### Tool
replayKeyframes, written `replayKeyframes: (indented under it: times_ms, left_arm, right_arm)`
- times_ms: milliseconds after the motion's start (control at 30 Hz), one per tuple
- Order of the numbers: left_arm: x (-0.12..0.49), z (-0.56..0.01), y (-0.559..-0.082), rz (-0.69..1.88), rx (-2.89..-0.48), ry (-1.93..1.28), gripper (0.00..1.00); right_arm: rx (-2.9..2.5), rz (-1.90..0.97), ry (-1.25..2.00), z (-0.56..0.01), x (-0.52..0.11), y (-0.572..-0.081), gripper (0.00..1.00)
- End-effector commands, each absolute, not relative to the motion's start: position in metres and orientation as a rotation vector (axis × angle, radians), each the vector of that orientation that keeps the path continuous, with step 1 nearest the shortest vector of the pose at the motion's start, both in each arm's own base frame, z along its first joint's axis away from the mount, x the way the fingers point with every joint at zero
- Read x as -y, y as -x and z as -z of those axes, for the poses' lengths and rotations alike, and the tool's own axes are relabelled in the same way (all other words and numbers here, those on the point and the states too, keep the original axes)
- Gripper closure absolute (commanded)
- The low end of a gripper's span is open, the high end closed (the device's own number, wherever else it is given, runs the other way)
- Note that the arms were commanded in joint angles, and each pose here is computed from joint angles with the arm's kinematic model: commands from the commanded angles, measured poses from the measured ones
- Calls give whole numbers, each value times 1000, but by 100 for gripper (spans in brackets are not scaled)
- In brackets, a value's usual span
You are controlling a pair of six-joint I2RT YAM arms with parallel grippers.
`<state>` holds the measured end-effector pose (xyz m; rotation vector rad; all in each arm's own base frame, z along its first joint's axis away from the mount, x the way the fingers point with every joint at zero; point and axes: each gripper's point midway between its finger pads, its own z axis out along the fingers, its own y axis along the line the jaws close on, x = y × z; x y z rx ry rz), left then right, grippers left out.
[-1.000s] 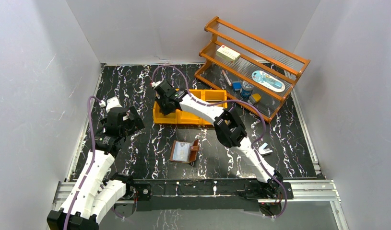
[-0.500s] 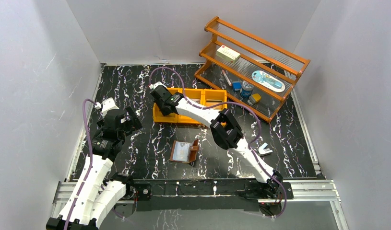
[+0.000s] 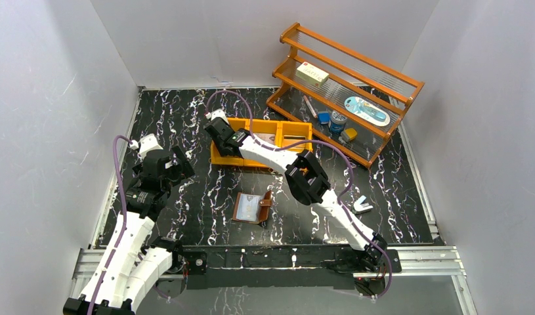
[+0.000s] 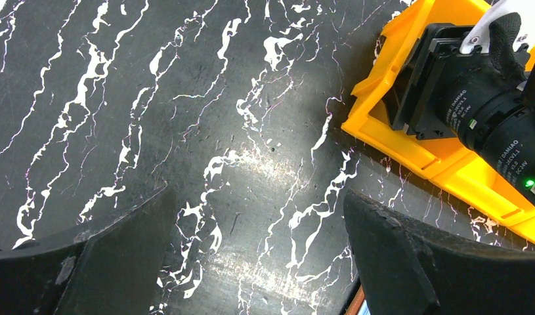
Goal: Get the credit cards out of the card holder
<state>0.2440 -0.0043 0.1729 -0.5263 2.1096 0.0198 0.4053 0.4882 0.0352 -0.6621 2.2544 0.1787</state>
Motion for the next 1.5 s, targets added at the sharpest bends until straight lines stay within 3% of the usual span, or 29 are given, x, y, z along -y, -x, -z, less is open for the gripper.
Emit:
replayKeyframes:
  times_ms: [0,200,533,867,1000,1467]
  left_arm:
    - [1,-181,-244,-23,-2082,539,2]
    - [2,-181,-244,-18,-2083,535,2]
    - [3,-181,-244,-13,-2083,532,2]
    - [4,-180,-245,-11,-2088,528,2]
    - [4,-179,-245,-9,-2092,524,2]
    - [3,-181,-244,-14,-2084,530,2]
  right_arm:
    - [-2364,-43,613,16,-462,-401,55]
    - [-2349,-62,549,10,-466,-406,45]
    - [-2398,66,531,43,-447,-401,45]
    - [-2398,-23,518,31,-459,-399,31]
    - [-2349,-107,505,0,-474,-405,25]
    - [-2153,-442,505,-153,-504,-397,23]
